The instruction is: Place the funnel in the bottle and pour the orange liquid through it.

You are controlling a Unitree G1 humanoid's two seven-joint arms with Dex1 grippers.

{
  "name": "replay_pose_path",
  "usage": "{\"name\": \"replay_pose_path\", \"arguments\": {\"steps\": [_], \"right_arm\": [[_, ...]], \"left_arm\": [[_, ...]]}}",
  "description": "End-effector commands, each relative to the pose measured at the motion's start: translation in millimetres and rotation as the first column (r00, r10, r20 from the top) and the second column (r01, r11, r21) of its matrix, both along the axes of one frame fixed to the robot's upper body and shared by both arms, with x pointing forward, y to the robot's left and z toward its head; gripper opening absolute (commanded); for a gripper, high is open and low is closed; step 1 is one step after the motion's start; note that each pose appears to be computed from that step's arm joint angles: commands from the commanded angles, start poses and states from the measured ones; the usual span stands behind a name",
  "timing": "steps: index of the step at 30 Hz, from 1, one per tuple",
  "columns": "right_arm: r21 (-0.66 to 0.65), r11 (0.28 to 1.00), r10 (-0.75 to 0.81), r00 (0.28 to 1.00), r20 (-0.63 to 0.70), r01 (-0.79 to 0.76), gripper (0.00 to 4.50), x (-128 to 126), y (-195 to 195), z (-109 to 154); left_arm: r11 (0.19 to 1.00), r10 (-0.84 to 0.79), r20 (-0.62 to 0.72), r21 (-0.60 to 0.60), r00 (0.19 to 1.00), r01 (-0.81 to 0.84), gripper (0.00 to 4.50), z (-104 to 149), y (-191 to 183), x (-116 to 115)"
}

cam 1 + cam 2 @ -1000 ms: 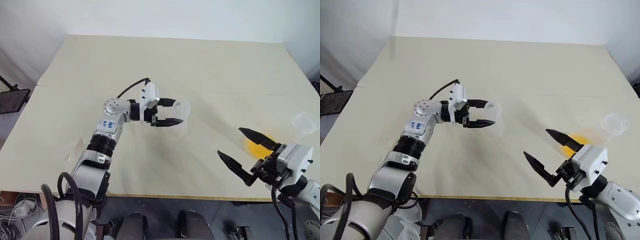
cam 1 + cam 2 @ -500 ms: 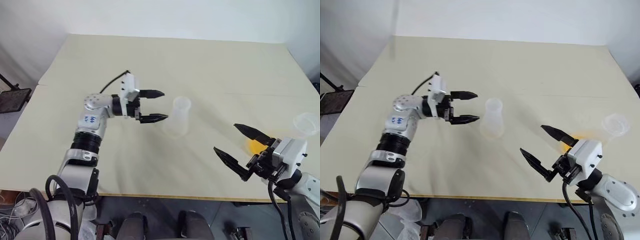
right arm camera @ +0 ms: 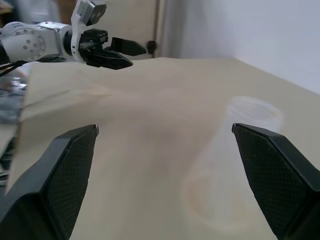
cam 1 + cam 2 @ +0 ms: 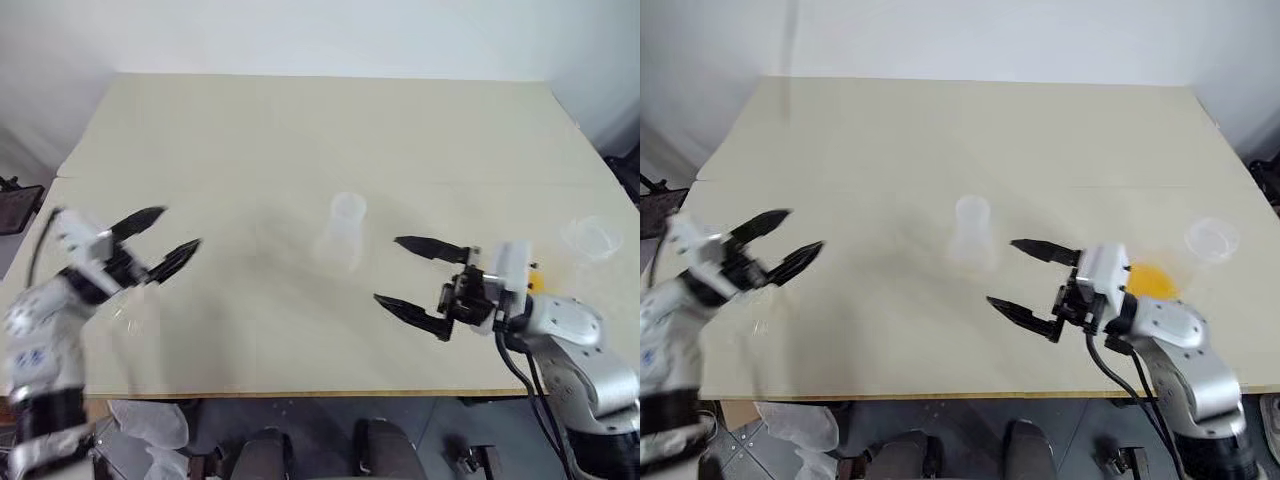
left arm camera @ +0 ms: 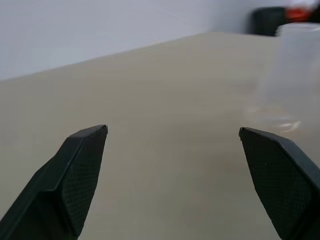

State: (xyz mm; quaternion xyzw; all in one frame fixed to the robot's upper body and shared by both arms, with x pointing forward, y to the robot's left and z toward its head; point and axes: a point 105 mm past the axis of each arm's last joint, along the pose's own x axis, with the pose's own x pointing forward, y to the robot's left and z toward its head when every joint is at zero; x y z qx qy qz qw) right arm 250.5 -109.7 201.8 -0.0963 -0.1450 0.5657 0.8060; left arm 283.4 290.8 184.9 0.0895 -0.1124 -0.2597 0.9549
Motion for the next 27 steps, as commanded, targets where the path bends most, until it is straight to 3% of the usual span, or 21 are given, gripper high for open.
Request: {"name": "replay_pose_path", "arguments": {"steps": [1, 7, 11, 14, 20, 27], "right_arm": [[-0.001, 0.995, 0.100, 0.995, 0.016, -0.100, 4.50, -4, 10, 3], [-0.029, 0.983, 0.184, 0.982, 0.034, -0.183, 4.50, -2, 21, 2], [-0.034, 0.975, 0.221, 0.975, 0.039, -0.220, 4.50, -2, 26, 1], [-0.030, 0.972, 0.234, 0.972, 0.039, -0.233, 4.50, -1, 28, 0], [-0.025, 0.970, 0.242, 0.970, 0.038, -0.241, 4.50, 0, 31, -2], [-0.018, 0.976, 0.219, 0.974, 0.051, -0.218, 4.50, 1, 30, -3]], "left_arm": [[0.980, 0.199, 0.092, -0.041, 0.976, -0.196, 4.48, 18, 31, -40], [0.888, 0.451, 0.022, -0.115, 0.892, -0.445, 4.48, 4, 68, -108], [0.823, 0.553, -0.066, -0.109, 0.830, -0.557, 4.48, -13, 88, -152], [0.795, 0.584, -0.124, -0.111, 0.802, -0.596, 4.48, -25, 93, -172], [0.835, 0.515, -0.190, -0.107, 0.836, -0.539, 4.48, -42, 69, -172], [0.927, 0.329, -0.256, -0.095, 0.909, -0.362, 4.48, -62, 14, -139]]}}
